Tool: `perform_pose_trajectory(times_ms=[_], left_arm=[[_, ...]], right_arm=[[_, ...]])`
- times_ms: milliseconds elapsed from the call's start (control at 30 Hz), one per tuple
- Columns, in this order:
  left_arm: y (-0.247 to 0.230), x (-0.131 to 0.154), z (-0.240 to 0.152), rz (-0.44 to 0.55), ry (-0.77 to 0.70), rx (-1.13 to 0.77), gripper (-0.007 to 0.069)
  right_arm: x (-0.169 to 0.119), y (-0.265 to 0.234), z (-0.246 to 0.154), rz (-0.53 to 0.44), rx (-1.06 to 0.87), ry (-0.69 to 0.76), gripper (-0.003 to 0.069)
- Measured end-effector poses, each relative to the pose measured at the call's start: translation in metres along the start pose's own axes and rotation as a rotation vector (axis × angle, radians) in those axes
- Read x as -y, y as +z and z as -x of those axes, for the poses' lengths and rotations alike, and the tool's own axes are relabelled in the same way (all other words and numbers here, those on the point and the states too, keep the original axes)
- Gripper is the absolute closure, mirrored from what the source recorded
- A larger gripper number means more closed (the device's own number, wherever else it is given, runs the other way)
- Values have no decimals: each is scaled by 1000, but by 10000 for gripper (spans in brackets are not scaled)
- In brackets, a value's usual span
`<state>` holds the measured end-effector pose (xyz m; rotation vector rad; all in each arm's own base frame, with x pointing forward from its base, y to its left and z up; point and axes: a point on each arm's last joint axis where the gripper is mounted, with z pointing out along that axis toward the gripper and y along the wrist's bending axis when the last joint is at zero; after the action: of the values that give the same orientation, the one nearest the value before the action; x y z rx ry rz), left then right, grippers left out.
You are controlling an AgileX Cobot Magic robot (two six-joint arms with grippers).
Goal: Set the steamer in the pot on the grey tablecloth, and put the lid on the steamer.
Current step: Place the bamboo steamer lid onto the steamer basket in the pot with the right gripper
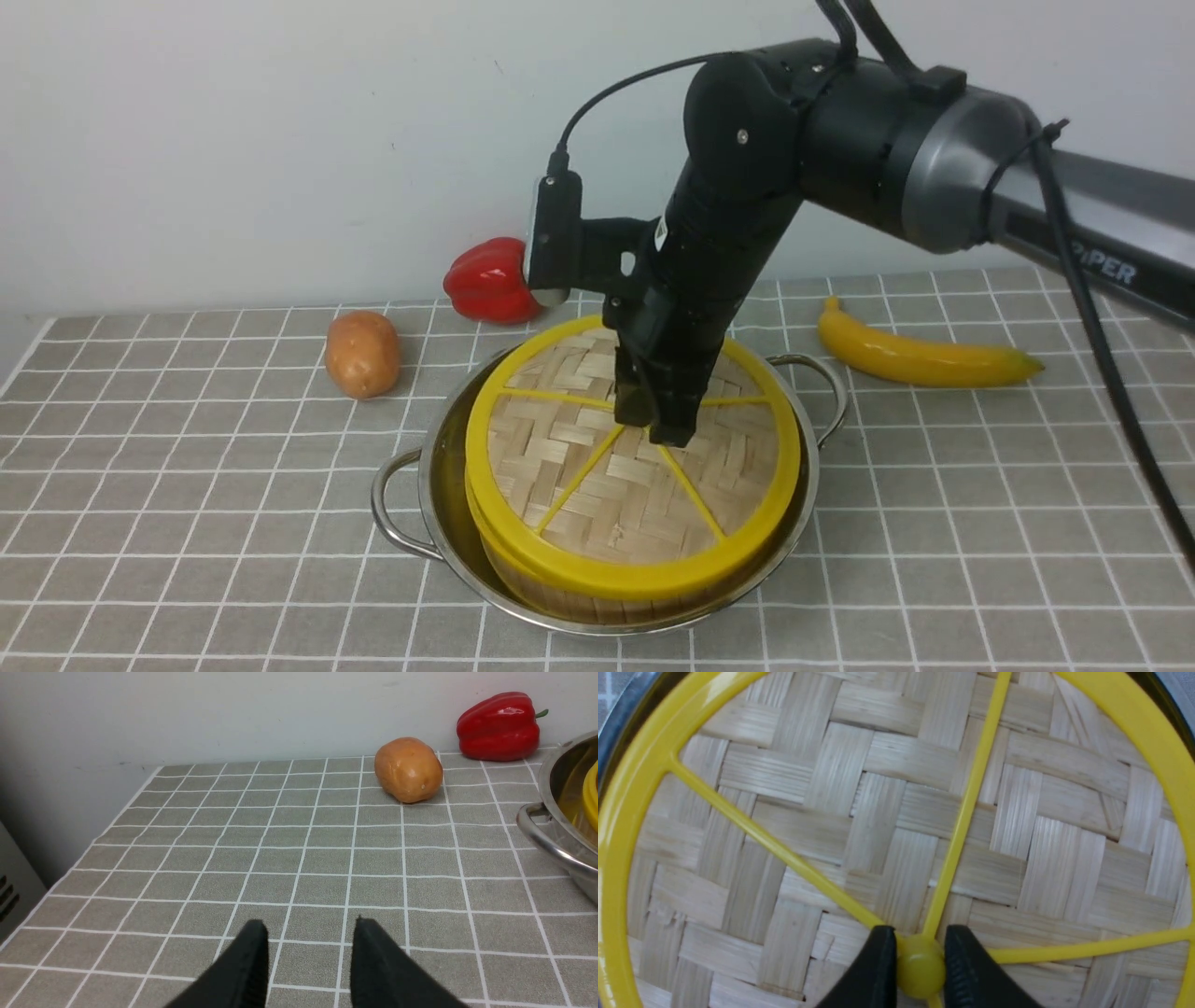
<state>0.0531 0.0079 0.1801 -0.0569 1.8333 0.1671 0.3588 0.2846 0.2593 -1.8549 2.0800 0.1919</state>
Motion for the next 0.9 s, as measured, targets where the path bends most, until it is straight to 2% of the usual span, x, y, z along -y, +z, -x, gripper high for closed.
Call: perform_pose_trajectory(times_ms=[300,900], left_arm=[[0,0,0,0,0,0,382],[0,0,0,0,0,0,382]], right_arm=[[0,0,0,0,-1,-58,515],[4,-6,7,-32,47,-80,515]])
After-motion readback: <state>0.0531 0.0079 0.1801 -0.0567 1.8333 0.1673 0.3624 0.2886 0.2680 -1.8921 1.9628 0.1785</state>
